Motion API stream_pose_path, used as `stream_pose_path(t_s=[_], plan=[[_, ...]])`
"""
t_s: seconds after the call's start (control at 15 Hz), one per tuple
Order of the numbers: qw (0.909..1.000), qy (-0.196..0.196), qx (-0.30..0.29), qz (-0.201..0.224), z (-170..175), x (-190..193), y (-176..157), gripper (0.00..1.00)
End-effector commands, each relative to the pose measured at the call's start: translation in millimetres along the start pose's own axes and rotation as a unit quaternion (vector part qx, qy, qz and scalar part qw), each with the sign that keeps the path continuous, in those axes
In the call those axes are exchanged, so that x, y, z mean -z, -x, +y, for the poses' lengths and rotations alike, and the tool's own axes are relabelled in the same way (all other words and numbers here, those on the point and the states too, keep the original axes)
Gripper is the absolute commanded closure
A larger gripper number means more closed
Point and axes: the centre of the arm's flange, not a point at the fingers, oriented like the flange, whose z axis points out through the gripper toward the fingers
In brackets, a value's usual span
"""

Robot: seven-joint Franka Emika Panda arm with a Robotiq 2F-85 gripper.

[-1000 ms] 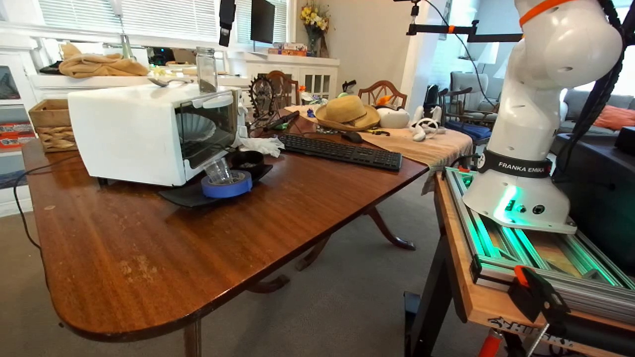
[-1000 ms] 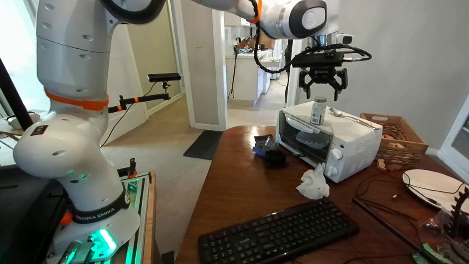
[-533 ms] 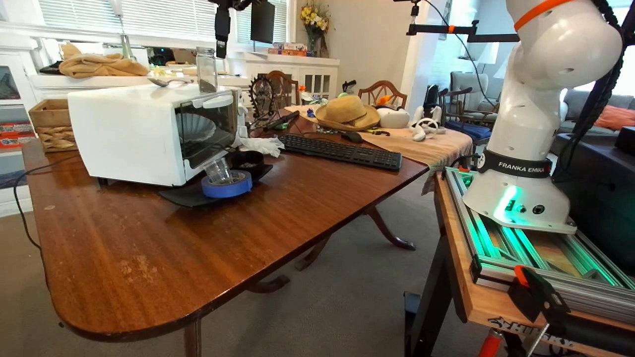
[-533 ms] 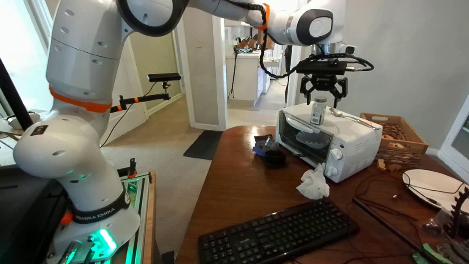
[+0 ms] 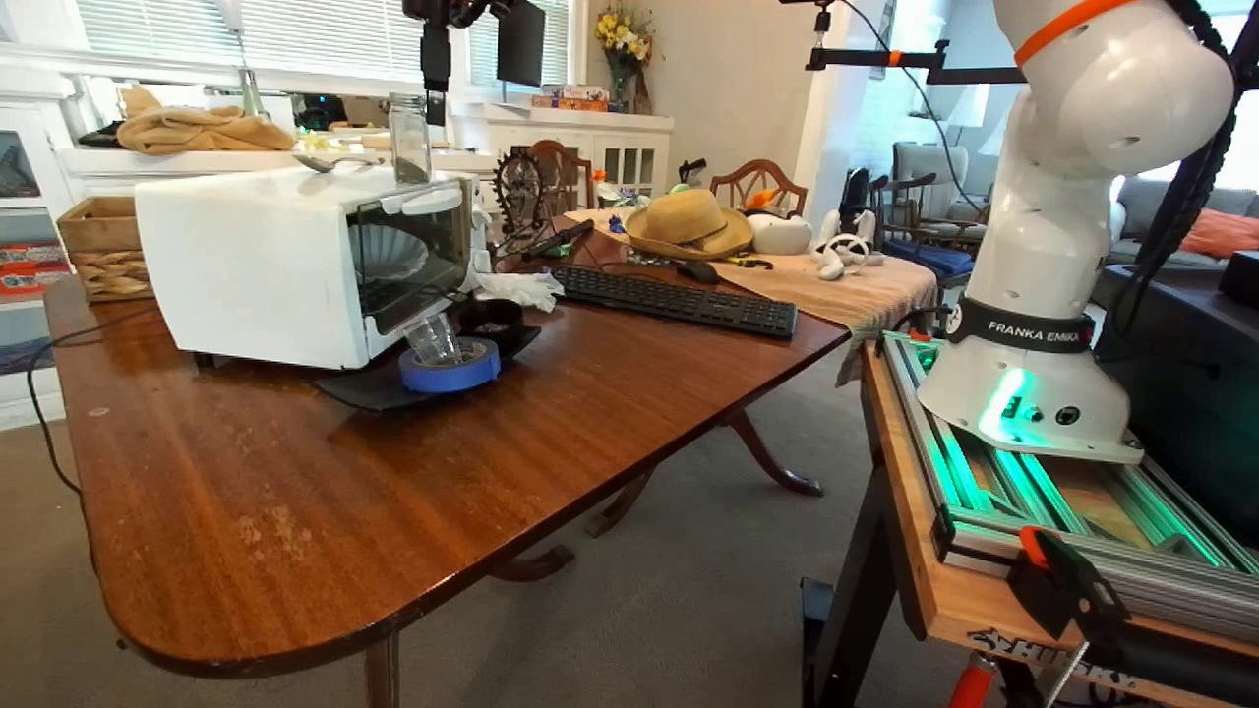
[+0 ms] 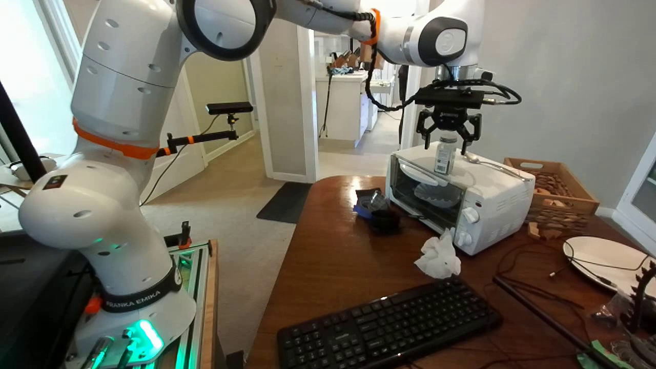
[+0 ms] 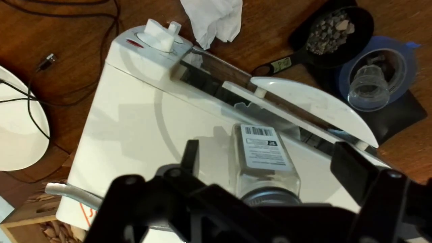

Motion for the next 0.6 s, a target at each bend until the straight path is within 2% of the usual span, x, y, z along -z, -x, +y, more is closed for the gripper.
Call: stream_pose_path(t_s=[0.0,0.33,0.4,0.47,0.53], plan=[[0.9997,-0.015,0.02,-0.003,6.5,-5.9,-12.4,0.0],[0.9995,-0.01,0.029,-0.002,6.4,-9.0,-19.3,0.0],[0.9995,-0.009,0.03,-0.002,5.2,-8.6,-20.4,0.23],[0.9995,-0.009,0.03,-0.002,4.7,-9.2,-21.3,0.25],[0.9995,-0.008,0.031,-0.002,3.7,-9.4,-21.8,0.34]])
